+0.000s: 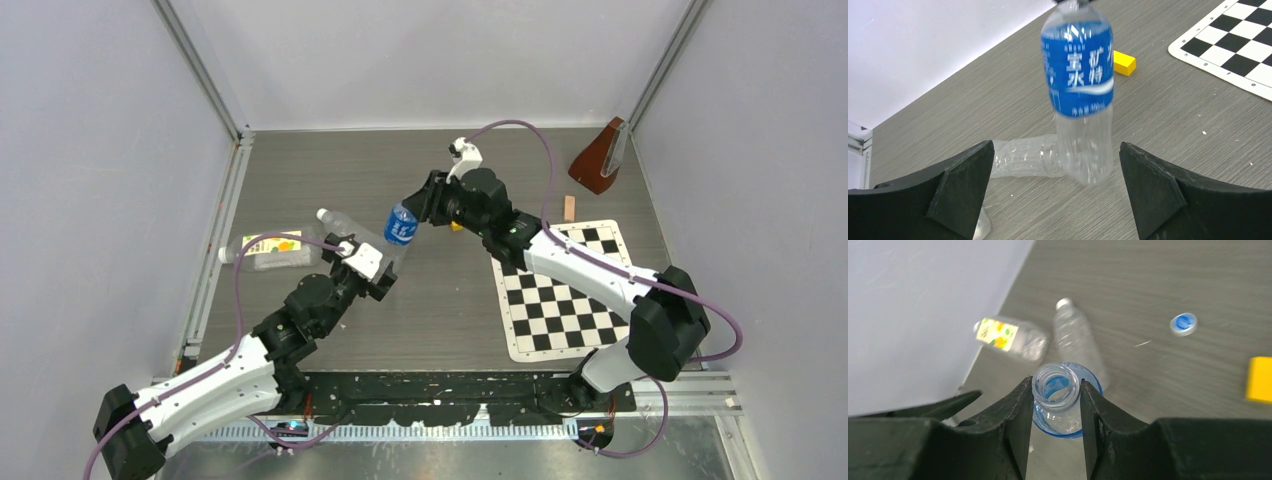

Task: Unscrew the bottle caps
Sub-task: Place the plastic bottle at the center of the board.

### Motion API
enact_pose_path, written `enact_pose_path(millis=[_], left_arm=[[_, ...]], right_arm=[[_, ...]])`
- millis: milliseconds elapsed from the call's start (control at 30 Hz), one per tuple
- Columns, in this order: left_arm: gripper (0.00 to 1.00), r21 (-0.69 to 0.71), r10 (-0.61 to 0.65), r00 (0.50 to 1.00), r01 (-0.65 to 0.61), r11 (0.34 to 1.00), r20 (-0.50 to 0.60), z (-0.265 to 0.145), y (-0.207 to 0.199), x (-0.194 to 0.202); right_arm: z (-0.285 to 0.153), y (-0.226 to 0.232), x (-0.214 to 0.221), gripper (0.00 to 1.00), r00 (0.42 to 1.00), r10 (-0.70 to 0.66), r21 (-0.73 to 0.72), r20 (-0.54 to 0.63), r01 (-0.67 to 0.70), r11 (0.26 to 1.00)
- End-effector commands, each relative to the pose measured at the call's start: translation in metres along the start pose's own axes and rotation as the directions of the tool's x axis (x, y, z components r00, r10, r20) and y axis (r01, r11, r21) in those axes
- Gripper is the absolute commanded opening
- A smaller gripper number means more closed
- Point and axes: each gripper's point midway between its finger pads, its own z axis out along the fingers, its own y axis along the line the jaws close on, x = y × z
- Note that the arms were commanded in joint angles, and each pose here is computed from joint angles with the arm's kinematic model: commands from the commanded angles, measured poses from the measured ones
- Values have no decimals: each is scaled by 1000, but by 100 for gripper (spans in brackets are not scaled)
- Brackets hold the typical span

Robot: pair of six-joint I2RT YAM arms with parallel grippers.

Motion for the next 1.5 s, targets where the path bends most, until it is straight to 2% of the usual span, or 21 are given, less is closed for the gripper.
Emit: enact_pose_path(millis=[0, 100, 233, 433, 633, 800, 933, 1033, 1333, 1400, 1467], left_arm=[[100, -50, -46, 997, 49, 998, 62, 1, 10, -20], [100, -64, -53, 997, 57, 996, 57, 0, 13, -20], [100, -77, -76, 996, 79, 994, 52, 0, 14, -18], [100, -76, -77, 997, 79, 994, 28, 0, 14, -17], [100, -93, -131, 991, 131, 987, 10, 0, 15, -16], [100, -100, -126, 992, 123, 987, -25, 1, 16, -12], [100, -101, -118, 993, 114, 988, -32, 2, 15, -11], [100, -106, -111, 993, 107, 989, -33, 2, 16, -10], [100, -107, -99, 994, 94, 990, -44, 4, 15, -6], [100, -105, -98, 994, 93, 990, -46, 5, 14, -6], [100, -103, -97, 994, 92, 990, -49, 5, 14, -6]], right_arm=[[-4, -20, -58, 0, 973, -171, 207, 154, 138, 969], [3, -43, -67, 0, 955, -259, 330, 142, 200, 922], [14, -66, -82, 0, 942, -298, 421, 157, 209, 883], [36, -94, -100, 0, 953, -222, 408, 205, 123, 905], [61, -116, -103, 1, 942, -281, 431, 183, 180, 884], [75, -132, -100, 0, 916, -368, 467, 161, 258, 846], [84, -136, -90, 1, 913, -383, 451, 139, 286, 846], [86, -136, -81, 9, 912, -392, 445, 119, 304, 842], [73, -127, -68, 20, 902, -412, 417, 129, 328, 848], [71, -127, -67, 22, 901, -412, 417, 135, 325, 849], [69, -129, -67, 19, 898, -411, 426, 156, 314, 848]])
